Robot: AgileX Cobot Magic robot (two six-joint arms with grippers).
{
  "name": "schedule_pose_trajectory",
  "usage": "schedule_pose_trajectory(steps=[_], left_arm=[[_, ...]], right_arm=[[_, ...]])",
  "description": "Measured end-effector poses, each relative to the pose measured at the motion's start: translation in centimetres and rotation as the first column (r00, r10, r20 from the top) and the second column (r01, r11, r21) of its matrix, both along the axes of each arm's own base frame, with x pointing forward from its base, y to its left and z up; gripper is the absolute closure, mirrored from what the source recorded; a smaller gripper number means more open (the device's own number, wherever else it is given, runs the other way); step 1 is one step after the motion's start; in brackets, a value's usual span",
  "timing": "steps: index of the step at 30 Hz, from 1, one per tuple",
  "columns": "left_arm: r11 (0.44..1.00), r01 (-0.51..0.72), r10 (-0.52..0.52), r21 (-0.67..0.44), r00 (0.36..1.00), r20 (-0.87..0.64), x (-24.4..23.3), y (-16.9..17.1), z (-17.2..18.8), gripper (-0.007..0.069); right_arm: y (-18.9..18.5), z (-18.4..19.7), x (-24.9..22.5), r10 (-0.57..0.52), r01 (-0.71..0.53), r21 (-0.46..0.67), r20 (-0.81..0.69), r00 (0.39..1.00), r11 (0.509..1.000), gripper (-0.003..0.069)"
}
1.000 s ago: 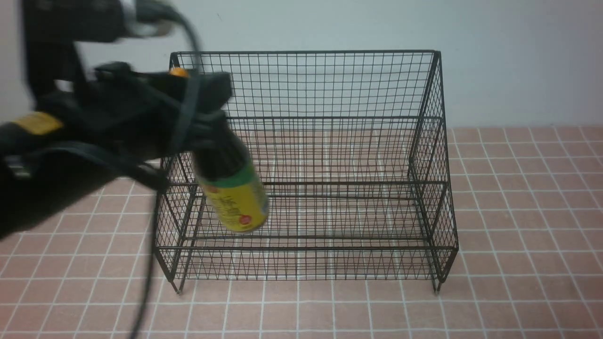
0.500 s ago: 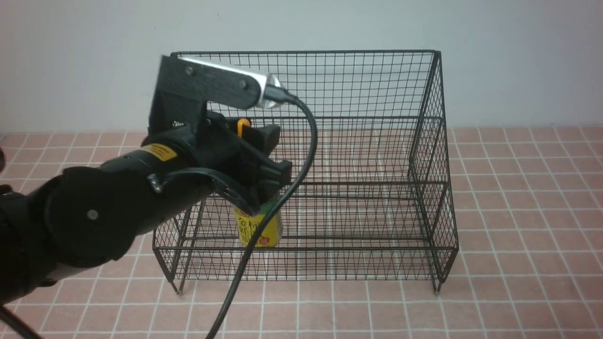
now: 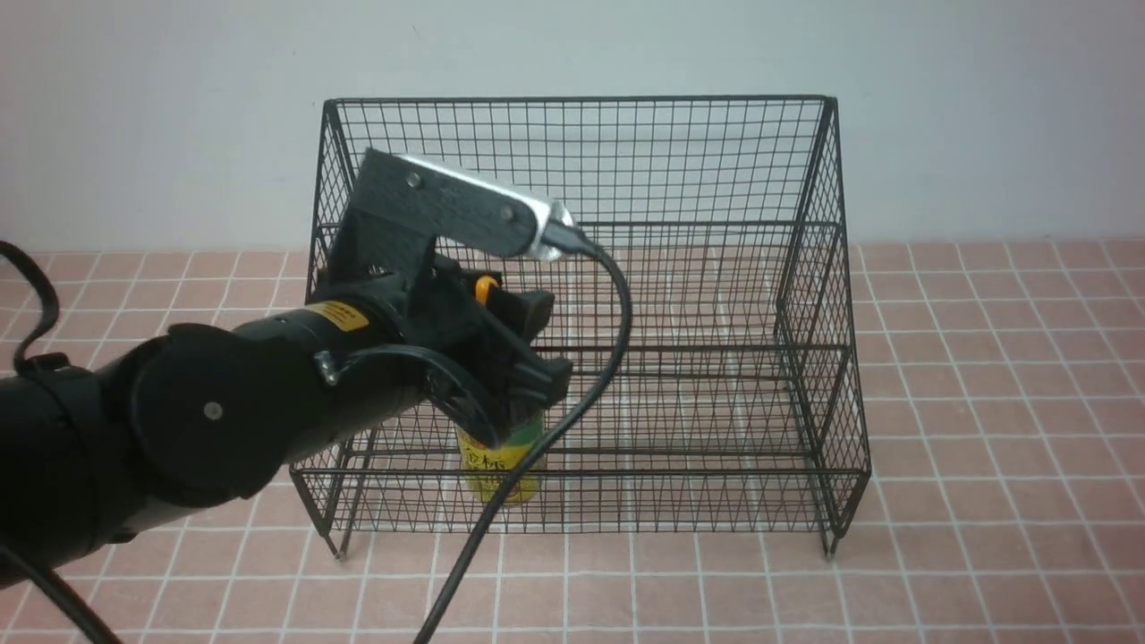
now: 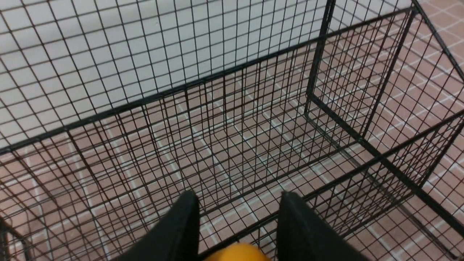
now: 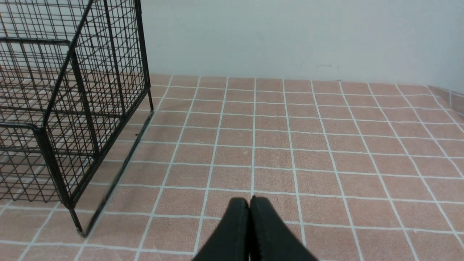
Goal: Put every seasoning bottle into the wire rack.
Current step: Use the left arm to put the condiment bottle back on the shelf
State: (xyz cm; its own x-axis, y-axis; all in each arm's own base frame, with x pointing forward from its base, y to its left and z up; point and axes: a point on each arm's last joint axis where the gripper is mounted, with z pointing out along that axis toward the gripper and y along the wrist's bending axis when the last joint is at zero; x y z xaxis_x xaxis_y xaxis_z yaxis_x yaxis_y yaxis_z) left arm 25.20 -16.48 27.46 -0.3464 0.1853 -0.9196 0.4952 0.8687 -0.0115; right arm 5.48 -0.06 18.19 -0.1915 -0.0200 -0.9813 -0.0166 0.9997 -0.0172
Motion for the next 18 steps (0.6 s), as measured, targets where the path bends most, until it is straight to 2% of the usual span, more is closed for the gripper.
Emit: schedule_pose_trajectory(steps=[8, 12, 18], left_arm=[[1.0, -0.002, 0.003, 0.01, 0.997, -0.071, 0.5, -0.5, -1.6, 0.0358], [1.0, -0.005, 0.004, -0.006, 0.997, -0.081, 0.5, -0.5, -1.5, 0.0279], [1.0, 0.022, -0.023, -0.009, 0.996, -0.081, 0.0, -0.4, -0.8, 0.0214]], right_arm=[[0.0, 0.0, 0.0, 0.0, 0.0, 0.0, 0.0, 1.0, 1.0, 0.0669], [0.0, 0.0, 0.0, 0.0, 0.0, 0.0, 0.0, 1.0, 1.0, 0.0669], [0.0, 0.0, 0.0, 0.0, 0.0, 0.0, 0.0, 1.0, 1.0, 0.0669]])
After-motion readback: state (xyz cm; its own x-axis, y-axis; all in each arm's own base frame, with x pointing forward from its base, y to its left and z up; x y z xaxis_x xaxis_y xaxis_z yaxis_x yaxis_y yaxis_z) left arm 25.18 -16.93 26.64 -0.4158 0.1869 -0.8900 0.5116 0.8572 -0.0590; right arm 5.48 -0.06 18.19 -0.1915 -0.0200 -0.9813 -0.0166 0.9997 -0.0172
